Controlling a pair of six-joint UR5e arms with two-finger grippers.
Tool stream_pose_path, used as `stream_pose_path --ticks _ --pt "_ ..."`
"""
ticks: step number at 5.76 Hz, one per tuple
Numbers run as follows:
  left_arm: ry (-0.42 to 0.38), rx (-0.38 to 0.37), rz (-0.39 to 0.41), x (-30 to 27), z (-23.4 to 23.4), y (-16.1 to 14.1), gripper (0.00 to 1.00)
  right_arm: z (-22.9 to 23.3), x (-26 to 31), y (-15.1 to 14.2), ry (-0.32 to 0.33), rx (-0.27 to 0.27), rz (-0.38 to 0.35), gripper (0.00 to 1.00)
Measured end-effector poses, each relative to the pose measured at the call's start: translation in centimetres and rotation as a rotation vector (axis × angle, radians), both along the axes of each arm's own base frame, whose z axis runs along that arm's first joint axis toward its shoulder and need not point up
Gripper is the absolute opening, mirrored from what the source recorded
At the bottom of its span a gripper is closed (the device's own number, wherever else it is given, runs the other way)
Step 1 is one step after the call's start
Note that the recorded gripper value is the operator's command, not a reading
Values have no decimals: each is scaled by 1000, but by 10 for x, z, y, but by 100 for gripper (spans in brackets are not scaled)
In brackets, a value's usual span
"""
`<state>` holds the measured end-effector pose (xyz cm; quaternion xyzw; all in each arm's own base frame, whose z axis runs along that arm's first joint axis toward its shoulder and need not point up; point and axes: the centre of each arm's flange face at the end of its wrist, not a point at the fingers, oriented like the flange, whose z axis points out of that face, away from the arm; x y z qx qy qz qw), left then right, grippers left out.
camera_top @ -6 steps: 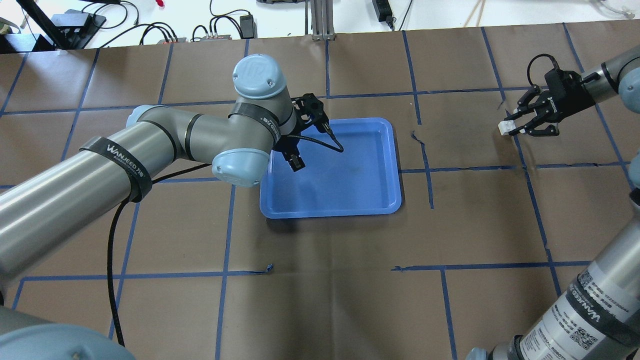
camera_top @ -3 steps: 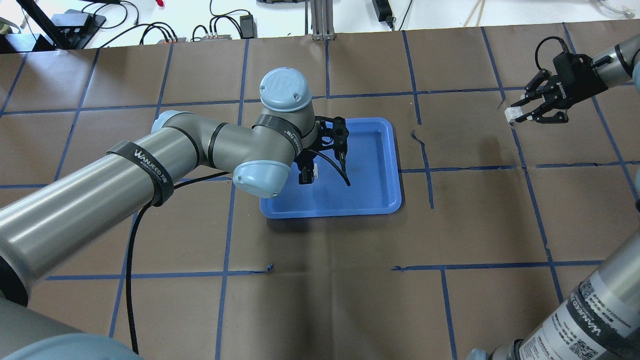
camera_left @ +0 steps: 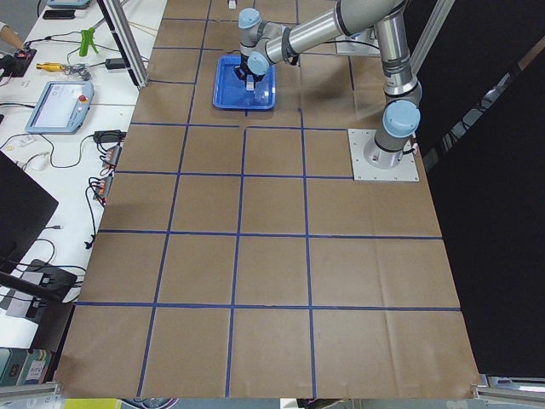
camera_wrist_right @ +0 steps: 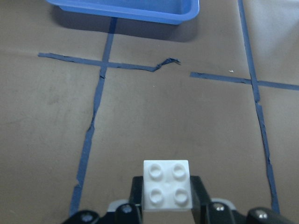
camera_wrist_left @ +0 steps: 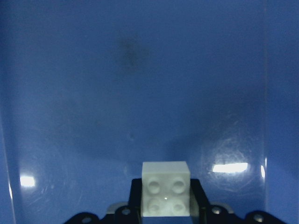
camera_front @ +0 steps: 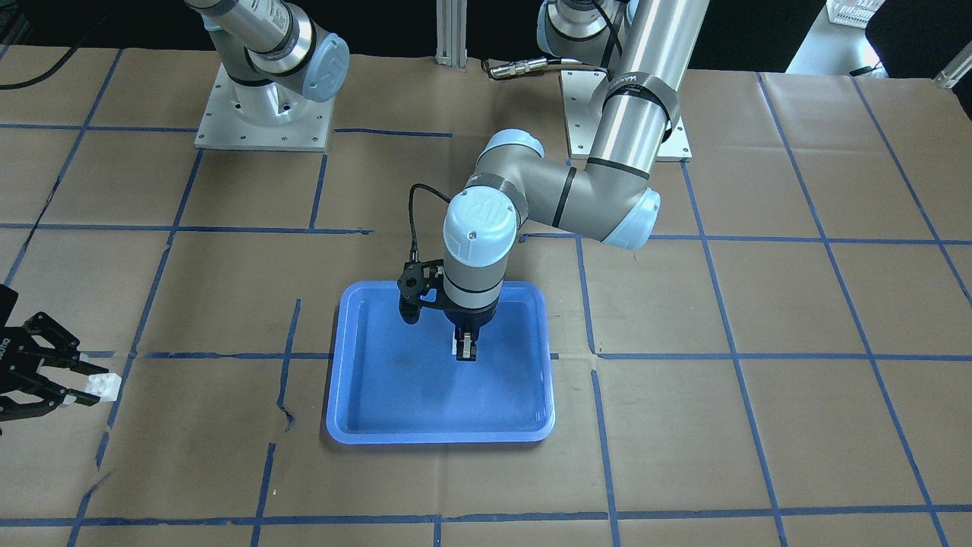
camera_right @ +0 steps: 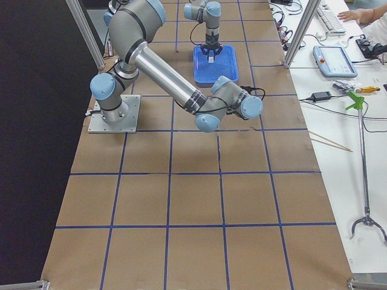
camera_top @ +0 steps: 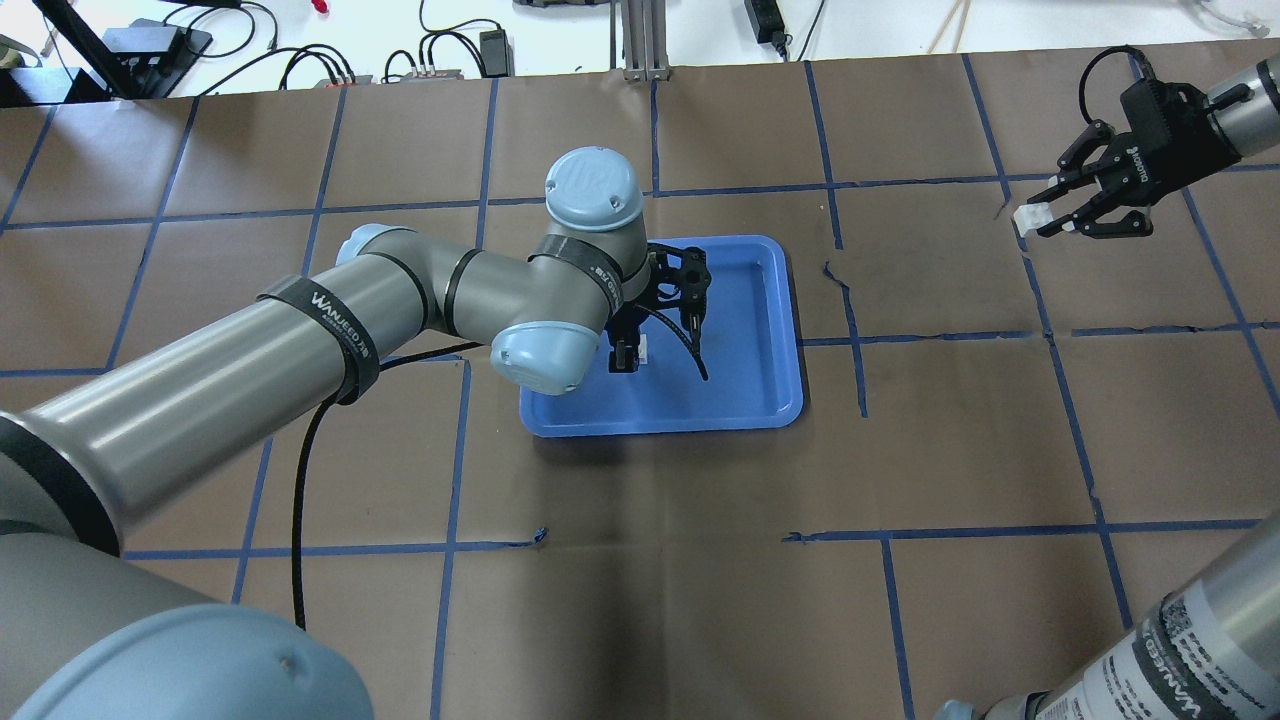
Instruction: Assemble white blocks and place on blue tray
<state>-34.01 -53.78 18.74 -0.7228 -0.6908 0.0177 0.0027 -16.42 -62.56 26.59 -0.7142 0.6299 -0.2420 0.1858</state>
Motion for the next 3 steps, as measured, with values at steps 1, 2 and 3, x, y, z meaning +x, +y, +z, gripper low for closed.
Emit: stream_pose_path --ticks 1,2,3 --pt "-1 3 1 -2 -8 -2 65 11 17 27 -10 15 -3 22" --pt "-2 8 4 -4 -15 -2 98 17 42 59 -37 26 -17 22" --pt "-3 8 7 -8 -14 1 99 17 65 84 -72 24 -39 22"
